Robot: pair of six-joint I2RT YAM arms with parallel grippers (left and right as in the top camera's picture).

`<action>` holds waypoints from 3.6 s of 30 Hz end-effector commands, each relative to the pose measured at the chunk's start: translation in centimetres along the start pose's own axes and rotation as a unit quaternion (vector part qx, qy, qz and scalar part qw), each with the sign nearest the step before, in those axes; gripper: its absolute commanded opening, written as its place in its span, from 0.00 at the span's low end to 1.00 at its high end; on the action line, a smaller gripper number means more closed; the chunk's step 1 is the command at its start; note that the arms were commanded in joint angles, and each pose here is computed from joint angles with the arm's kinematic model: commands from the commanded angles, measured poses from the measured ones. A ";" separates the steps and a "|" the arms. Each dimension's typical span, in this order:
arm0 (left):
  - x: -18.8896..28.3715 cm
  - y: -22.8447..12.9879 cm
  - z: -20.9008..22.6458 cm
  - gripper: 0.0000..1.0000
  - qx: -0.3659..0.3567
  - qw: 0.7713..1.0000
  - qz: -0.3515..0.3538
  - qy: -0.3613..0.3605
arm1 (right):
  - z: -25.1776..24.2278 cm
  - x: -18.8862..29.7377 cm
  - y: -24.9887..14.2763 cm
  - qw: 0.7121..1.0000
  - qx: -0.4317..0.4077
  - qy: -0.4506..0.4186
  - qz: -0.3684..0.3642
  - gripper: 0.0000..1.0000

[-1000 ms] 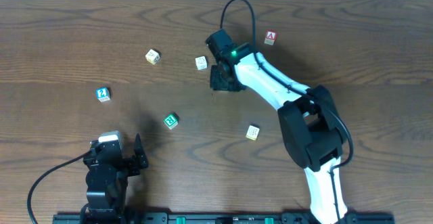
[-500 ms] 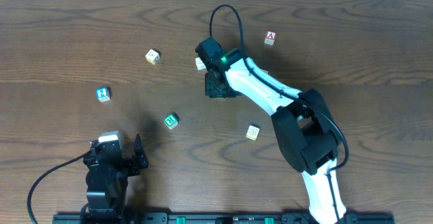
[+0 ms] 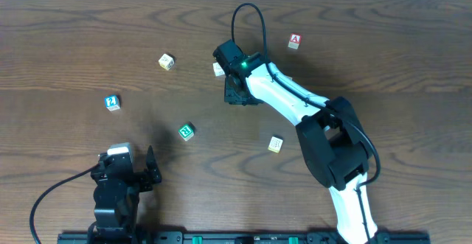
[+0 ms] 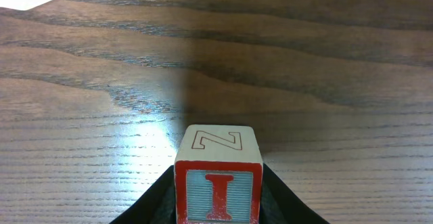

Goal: Spell out Ai2
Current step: 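Lower the 'I' block onto the table and open the right gripper, then move the right gripper to the red 'A' block at the far edge, then grasp the red 'A' block with the right gripper and lift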

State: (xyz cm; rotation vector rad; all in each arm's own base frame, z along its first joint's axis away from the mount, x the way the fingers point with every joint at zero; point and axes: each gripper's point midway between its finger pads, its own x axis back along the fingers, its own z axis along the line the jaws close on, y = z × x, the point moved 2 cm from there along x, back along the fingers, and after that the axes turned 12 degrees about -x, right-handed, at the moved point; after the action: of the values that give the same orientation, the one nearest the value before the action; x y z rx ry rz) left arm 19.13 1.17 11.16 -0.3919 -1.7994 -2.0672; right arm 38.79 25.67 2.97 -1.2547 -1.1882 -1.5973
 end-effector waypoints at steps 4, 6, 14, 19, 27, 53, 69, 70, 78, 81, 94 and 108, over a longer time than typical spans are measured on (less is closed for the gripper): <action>-0.2 -0.5 0.1 0.95 -0.009 1.000 0.005 0.003 | 0.0 -0.2 0.2 1.000 -0.006 -0.008 -0.009 0.47; -0.2 -0.5 0.1 0.95 -0.009 1.000 0.005 0.003 | 0.0 -0.2 0.2 1.000 -0.006 -0.008 -0.008 0.49; -0.2 -0.5 0.1 0.95 -0.009 1.000 0.005 0.003 | 0.1 -0.1 0.5 1.000 -0.006 -0.004 -0.013 0.63; -0.2 -0.5 0.1 0.95 -0.009 1.000 0.005 0.003 | 0.9 3.3 3.9 0.999 0.000 0.006 -0.045 0.73; -0.2 -0.5 0.1 0.95 -0.009 1.000 0.005 0.003 | 4.0 13.1 12.2 0.983 0.041 0.112 -0.141 0.99; -0.2 -0.5 0.1 0.95 -0.009 1.000 0.005 0.003 | -8.7 5.3 24.6 0.979 -0.070 0.053 -0.185 0.91; -0.2 -0.5 0.1 0.95 -0.009 1.000 0.005 0.003 | -8.9 0.1 22.8 0.987 -0.048 0.002 -0.151 0.86; -0.2 -0.5 0.1 0.95 -0.009 1.000 0.005 0.003 | -9.0 0.0 22.7 0.987 -0.053 -0.002 -0.150 0.86; -0.2 -0.5 0.1 0.95 -0.009 1.000 0.005 0.003 | -9.6 -0.9 21.8 0.990 -0.064 -0.006 -0.129 0.84; -0.2 -0.5 0.1 0.95 -0.009 1.000 0.005 0.003 | -9.4 -1.4 21.3 0.991 -0.061 -0.007 -0.121 0.84; -0.2 -0.5 0.1 0.95 -0.009 1.000 0.005 0.003 | -10.4 -2.8 20.2 0.992 -0.076 -0.018 -0.102 0.79; -0.2 -0.5 0.1 0.95 -0.009 1.000 0.005 0.003 | -10.4 -4.3 19.7 0.993 -0.074 -0.018 -0.089 0.65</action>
State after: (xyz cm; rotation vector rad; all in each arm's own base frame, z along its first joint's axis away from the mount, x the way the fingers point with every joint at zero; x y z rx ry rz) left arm 19.13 1.17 11.16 -0.3919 -1.7994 -2.0672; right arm 55.84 10.61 3.36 -1.2784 -1.2738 -1.8440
